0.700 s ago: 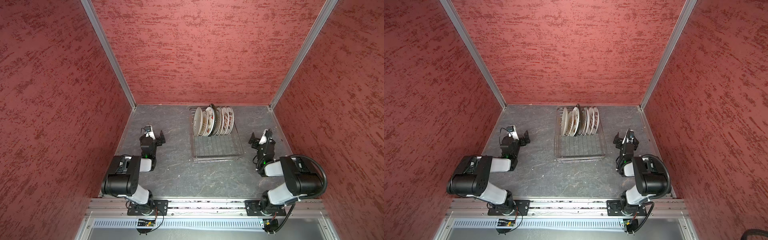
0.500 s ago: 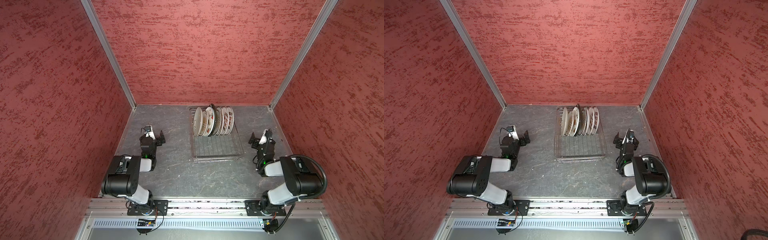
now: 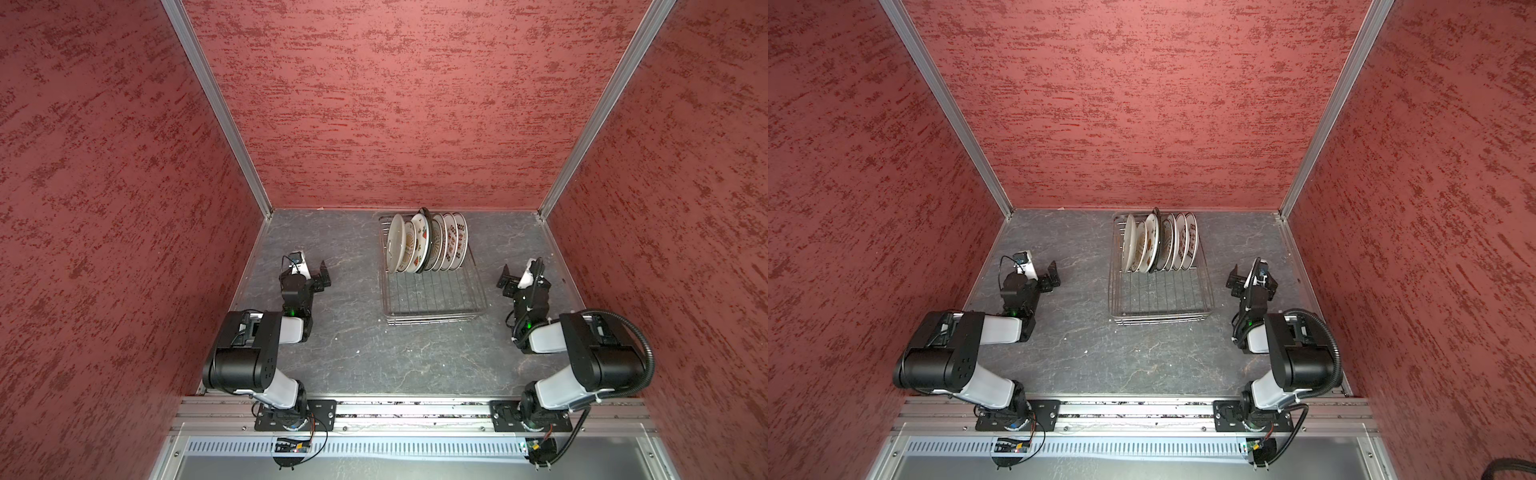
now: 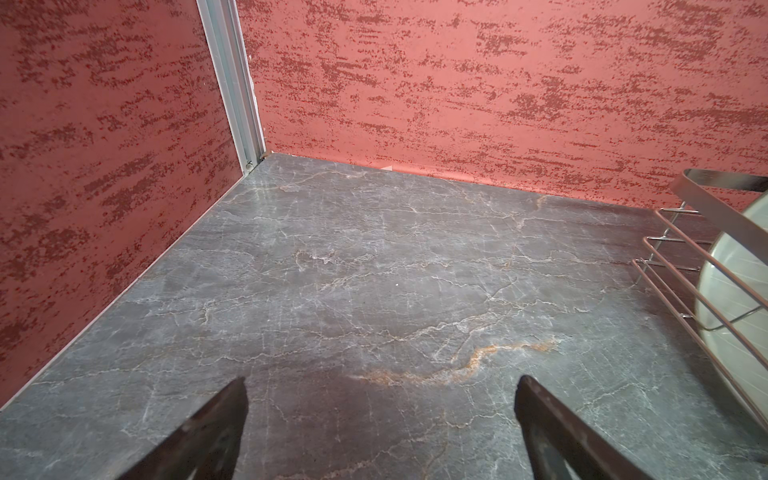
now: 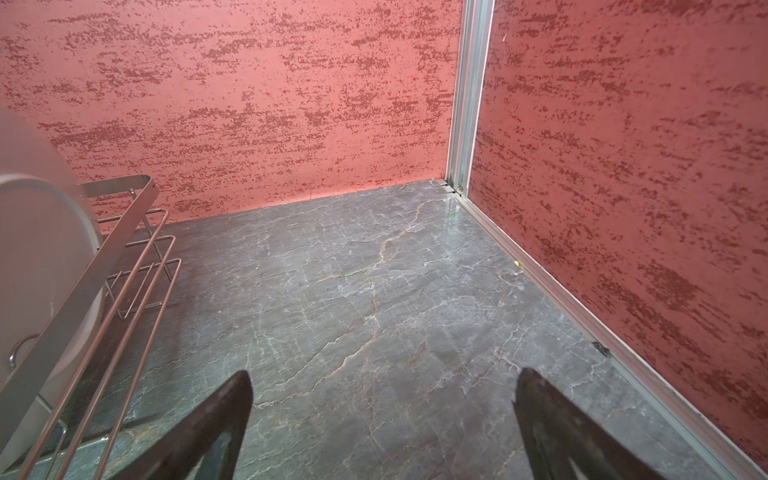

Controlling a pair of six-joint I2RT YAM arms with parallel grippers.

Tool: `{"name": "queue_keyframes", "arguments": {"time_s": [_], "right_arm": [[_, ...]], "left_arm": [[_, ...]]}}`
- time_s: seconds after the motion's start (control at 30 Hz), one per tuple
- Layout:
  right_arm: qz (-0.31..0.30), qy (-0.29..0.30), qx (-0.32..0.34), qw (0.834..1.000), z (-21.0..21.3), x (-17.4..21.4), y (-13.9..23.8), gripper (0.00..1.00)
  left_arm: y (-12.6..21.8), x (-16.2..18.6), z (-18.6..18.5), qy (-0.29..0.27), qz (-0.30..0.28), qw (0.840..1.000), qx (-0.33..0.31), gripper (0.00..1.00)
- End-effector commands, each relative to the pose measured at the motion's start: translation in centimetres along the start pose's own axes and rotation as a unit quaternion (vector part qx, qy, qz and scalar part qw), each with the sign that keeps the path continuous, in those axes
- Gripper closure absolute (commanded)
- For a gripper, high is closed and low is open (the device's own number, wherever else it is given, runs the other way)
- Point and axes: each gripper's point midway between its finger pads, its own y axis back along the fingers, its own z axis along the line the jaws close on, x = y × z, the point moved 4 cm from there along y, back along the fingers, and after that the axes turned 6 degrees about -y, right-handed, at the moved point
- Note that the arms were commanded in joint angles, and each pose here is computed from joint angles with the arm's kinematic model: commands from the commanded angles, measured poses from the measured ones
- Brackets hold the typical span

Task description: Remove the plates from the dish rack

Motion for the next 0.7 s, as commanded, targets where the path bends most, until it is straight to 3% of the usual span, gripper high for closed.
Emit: {"name": "queue_keyframes", "arguments": {"time_s": [0.0,0.67], "right_arm": [[-0.013,0.001,-0.013,1.000,0.41,-0.75,-0.17,0.01],[-0.016,0.001,-0.013,1.000,0.40,-0.86,-0.11,0.01]], "left_arm": [[-0.03,0.11,0.04,-0.005,0.003,1.000,0.000,0.01],[0.08,0.06,-0.05,-0.007,-0.001,1.000,0.003,0.01]]}}
